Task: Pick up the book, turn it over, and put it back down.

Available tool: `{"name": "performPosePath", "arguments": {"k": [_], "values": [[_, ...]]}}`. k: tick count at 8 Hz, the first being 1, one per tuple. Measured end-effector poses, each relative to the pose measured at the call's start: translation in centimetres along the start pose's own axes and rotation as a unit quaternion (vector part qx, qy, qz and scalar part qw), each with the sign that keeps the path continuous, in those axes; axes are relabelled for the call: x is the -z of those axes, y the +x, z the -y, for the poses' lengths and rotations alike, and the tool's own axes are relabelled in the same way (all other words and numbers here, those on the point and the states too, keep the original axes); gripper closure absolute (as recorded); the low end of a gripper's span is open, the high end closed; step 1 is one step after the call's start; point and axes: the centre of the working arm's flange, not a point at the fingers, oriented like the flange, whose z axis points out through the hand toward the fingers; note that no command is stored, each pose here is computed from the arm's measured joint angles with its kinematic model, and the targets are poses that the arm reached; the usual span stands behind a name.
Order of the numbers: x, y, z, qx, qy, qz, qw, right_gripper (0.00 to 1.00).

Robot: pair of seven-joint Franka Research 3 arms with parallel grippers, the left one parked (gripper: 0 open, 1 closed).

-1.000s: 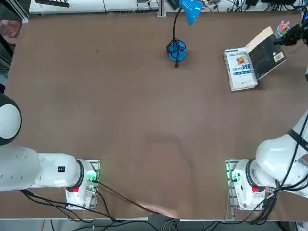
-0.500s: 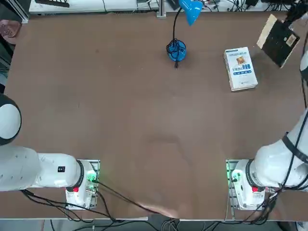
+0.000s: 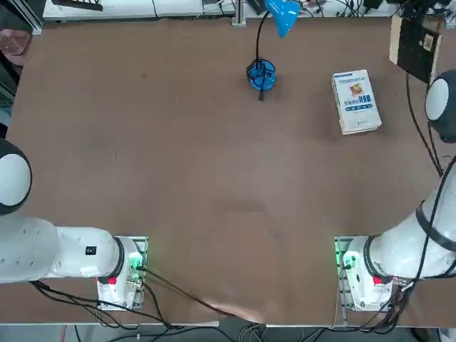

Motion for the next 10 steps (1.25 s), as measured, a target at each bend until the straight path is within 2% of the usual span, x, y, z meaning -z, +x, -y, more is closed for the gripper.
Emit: {"name": "performPosePath", "arguments": {"k": [2, 4, 6, 8, 10], "values": [[-0.6, 2.2, 9.7, -0.038, -0.112, 0.006, 0.993, 0.89], [-4.0, 3.5, 16.7, -0.072, -0.22, -0.023, 0.972, 0.89], [-7.2, 3.5, 20.9, -0.1, -0.267, -0.049, 0.957, 0.89], [-8.4, 3.3, 24.8, -0.122, -0.305, -0.076, 0.941, 0.89], [-11.6, 3.5, 28.8, -0.116, -0.37, -0.092, 0.917, 0.89]]}}
